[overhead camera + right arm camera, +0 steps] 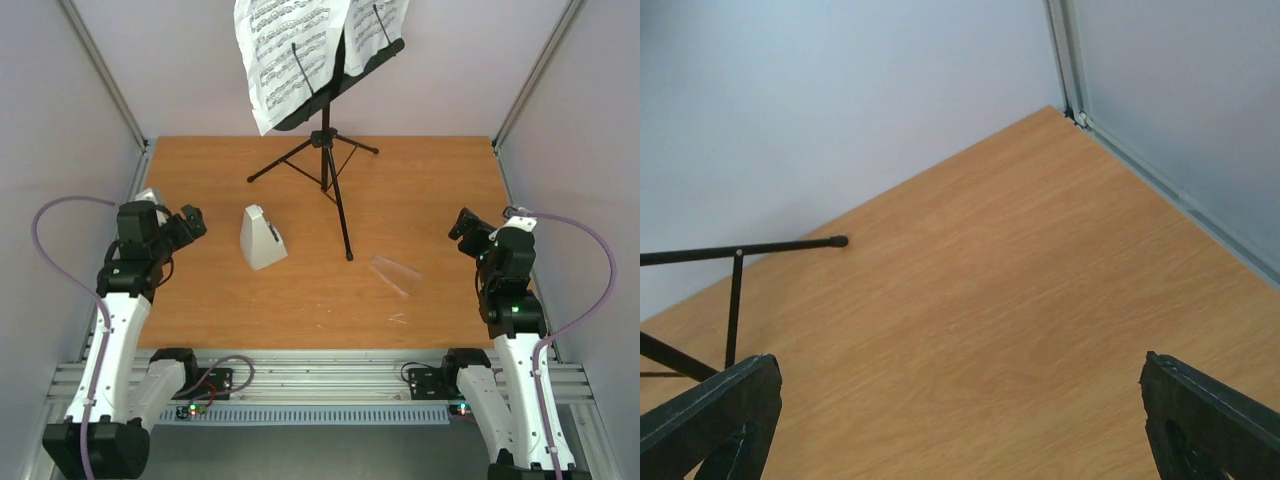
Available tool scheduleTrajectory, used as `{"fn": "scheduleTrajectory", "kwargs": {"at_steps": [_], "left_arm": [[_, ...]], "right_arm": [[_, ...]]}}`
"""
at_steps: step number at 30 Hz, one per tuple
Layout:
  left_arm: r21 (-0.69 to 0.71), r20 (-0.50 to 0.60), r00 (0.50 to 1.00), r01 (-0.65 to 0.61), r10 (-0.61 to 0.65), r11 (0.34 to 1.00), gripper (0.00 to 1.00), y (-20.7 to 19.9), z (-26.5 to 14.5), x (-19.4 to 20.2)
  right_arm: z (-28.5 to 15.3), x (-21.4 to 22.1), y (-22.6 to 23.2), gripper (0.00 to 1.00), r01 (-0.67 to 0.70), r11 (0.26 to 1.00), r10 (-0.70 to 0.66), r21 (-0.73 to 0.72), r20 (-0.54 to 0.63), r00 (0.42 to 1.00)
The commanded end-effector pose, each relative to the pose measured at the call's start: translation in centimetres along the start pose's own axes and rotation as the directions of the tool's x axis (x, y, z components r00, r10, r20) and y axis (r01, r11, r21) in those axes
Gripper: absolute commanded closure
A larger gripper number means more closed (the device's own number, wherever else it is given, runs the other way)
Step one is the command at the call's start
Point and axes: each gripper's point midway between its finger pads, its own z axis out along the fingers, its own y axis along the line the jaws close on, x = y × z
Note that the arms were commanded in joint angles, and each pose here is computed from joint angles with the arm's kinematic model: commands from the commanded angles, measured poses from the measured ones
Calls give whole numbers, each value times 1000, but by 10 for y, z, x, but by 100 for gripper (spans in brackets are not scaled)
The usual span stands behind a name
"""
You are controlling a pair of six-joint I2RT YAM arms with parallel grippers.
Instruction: Pack up the instrument practice props
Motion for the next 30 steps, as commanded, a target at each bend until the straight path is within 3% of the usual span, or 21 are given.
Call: {"fn": "scheduleTrajectory", "kwargs": {"at_steps": [1,10,15,22,30], "left_arm": [[15,-21,1000,-15,15,1000,1,-7,-3,-6],[-5,-78,997,-2,1,1000,1,-3,-11,5],[136,-136,991,9,10,991,1,-31,-14,20],[162,-206,965,-132,164,978,1,-75,-9,58],[117,-186,953,-220,239,969,1,-111,16,67]], "right_arm": [[-3,0,10,1,14,998,-15,-55,-18,1000],[-9,3,21,1,39,992,-44,-120,-39,998],[-15,10,37,2,42,975,-60,-219,-75,995],[-11,24,54,1,35,950,-83,-311,-143,986],[-8,31,52,1,39,950,-93,-309,-162,982]]}}
